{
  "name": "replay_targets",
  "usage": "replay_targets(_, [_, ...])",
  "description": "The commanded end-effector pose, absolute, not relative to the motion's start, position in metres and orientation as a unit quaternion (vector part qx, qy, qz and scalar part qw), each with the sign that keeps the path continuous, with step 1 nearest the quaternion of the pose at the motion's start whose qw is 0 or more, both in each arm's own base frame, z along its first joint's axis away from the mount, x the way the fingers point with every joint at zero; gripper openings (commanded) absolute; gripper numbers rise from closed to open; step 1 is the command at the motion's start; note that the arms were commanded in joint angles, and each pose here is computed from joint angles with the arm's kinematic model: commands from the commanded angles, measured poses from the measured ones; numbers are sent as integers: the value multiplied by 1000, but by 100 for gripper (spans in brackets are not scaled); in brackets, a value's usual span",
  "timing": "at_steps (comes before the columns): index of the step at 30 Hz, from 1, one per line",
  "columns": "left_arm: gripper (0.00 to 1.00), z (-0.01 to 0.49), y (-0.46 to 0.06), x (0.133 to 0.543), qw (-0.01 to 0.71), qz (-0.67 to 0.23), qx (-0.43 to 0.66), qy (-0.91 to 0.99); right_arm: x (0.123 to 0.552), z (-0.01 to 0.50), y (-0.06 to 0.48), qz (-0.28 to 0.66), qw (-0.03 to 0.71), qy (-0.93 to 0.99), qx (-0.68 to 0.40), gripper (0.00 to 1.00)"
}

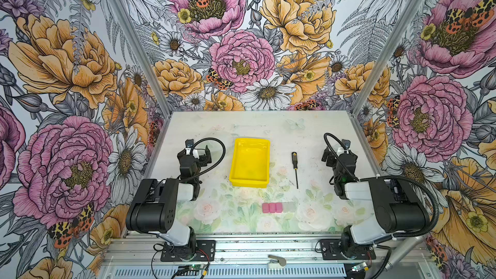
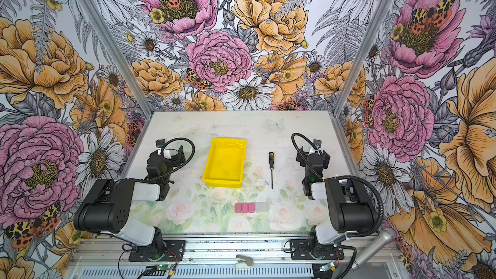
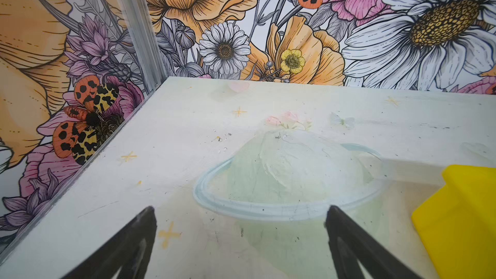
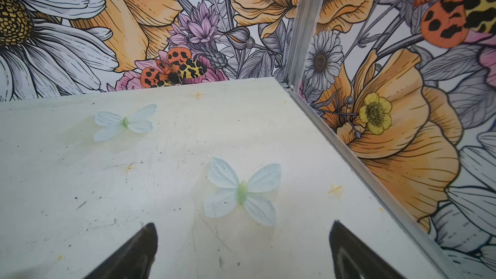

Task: Put the screwdriver in the bin
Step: Pick up the screwdriver from the center of the table.

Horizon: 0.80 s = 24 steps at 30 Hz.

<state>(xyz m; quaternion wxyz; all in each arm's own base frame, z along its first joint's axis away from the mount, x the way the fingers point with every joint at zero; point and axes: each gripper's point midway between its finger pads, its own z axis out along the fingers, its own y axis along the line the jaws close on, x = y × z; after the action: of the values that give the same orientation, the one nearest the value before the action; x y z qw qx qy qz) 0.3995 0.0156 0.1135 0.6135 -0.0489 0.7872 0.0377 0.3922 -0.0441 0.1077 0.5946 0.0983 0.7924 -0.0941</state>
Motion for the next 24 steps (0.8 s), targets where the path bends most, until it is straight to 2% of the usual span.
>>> replay_targets(1, [99,118,16,403,618,32,-49,784,395,116,-46,-95,607,782,102,100])
replay_targets(24, [99,117,18,404,617,26,-52,785,394,115,-46,-94,607,782,102,99])
